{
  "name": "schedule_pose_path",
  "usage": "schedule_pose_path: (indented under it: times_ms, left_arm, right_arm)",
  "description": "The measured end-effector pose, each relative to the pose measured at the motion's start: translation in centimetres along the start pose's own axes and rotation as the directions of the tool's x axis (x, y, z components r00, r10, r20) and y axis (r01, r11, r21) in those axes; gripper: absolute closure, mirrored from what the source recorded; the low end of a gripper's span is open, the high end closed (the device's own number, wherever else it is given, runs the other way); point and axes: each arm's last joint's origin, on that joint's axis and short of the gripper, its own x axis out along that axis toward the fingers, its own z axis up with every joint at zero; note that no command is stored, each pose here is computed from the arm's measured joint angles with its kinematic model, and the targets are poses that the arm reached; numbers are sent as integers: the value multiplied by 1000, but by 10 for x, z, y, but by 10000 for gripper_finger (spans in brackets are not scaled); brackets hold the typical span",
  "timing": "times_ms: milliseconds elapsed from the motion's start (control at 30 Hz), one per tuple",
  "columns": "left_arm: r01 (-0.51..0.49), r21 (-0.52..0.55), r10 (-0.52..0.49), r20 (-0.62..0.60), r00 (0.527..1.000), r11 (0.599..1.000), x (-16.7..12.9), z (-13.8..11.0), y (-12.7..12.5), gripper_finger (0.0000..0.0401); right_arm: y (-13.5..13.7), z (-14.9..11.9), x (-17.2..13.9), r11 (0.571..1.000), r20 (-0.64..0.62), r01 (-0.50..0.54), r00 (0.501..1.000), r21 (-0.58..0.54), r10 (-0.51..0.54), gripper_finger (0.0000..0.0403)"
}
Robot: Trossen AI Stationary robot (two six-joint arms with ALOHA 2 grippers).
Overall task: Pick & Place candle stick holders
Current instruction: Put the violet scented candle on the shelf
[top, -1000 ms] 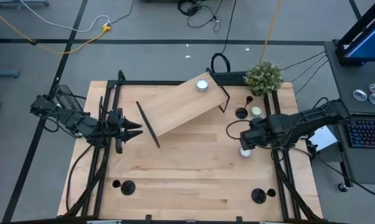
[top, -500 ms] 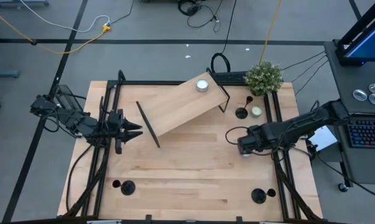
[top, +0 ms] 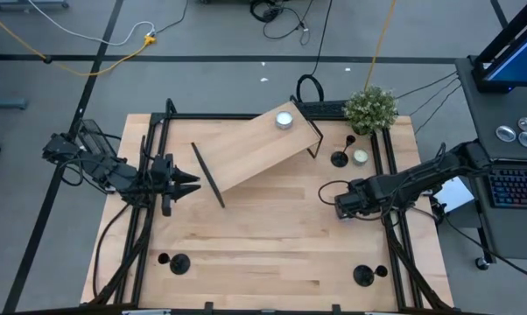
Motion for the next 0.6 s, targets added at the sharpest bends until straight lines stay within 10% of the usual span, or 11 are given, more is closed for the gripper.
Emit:
schedule_pose_path:
  times_ms: [600]
  left_arm:
    - [-1, -8, 1, 0, 1000, 1000, 0, 0, 0, 279]
  right_arm:
    - [1, 2, 14, 997, 26, -61, 998, 41, 60, 308]
